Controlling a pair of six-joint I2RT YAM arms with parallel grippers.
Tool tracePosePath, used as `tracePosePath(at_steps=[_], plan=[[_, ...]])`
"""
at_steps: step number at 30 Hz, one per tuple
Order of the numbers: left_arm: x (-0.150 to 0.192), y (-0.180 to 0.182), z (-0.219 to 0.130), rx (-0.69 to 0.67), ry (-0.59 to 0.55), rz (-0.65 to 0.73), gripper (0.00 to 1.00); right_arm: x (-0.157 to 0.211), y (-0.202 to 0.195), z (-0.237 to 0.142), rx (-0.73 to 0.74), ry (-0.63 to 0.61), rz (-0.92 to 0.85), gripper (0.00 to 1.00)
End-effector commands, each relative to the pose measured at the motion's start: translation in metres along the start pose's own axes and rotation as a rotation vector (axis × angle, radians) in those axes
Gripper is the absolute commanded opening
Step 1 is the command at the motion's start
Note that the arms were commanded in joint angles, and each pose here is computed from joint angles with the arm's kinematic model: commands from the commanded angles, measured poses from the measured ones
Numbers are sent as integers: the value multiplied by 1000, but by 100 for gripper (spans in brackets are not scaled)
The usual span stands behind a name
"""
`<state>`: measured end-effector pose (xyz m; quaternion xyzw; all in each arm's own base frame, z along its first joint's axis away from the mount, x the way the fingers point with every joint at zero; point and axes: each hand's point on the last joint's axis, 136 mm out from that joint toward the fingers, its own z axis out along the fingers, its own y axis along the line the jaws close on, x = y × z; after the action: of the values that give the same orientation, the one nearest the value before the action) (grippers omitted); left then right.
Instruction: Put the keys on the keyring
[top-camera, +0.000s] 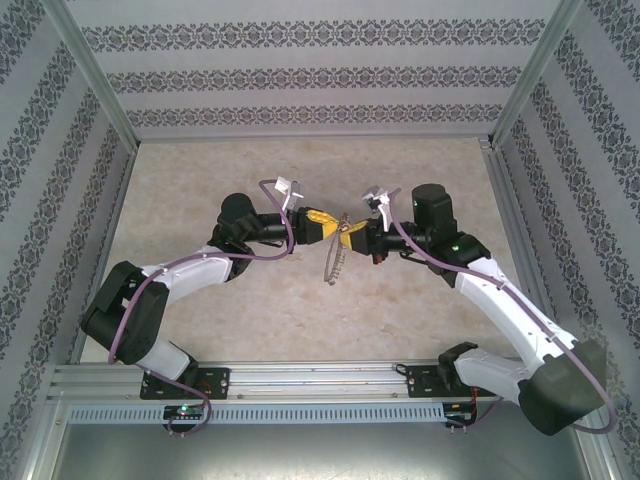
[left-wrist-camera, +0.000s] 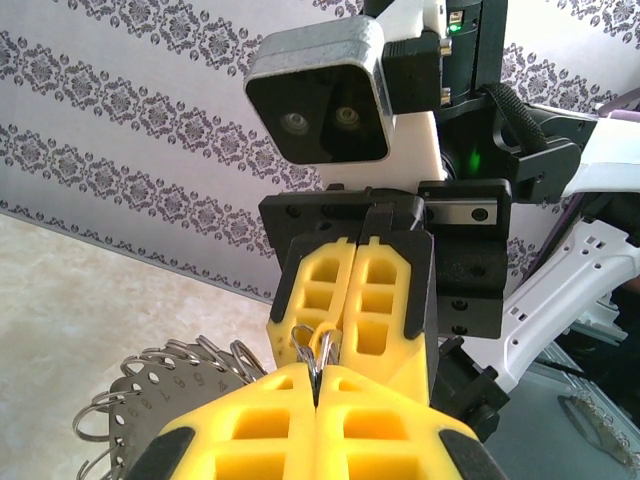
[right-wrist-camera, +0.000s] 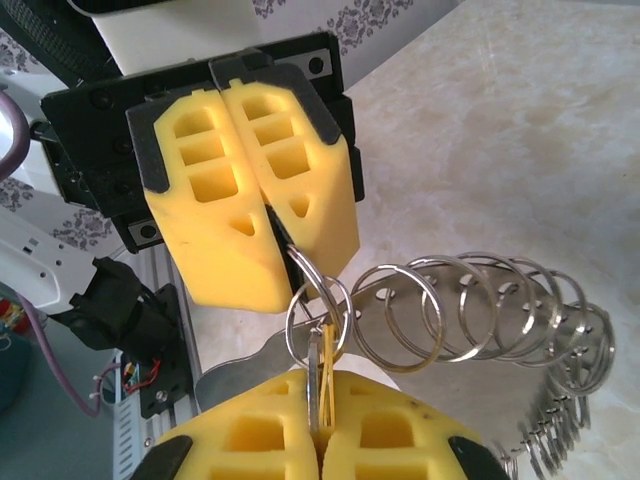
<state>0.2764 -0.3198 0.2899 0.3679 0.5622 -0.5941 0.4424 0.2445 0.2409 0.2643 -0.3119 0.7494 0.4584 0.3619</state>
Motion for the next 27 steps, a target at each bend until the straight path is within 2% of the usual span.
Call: tracePosePath(at_steps=[1, 19, 27], plan=[[-12, -12, 4, 46, -6, 70, 0, -9, -3, -10, 29, -48, -13, 0], [-11, -11, 5, 53, -1, 65, 0, -12, 4, 9, -29, -9, -18, 0], [-11, -11, 5, 53, -1, 65, 0, -17, 5, 3, -7, -24, -35, 0]])
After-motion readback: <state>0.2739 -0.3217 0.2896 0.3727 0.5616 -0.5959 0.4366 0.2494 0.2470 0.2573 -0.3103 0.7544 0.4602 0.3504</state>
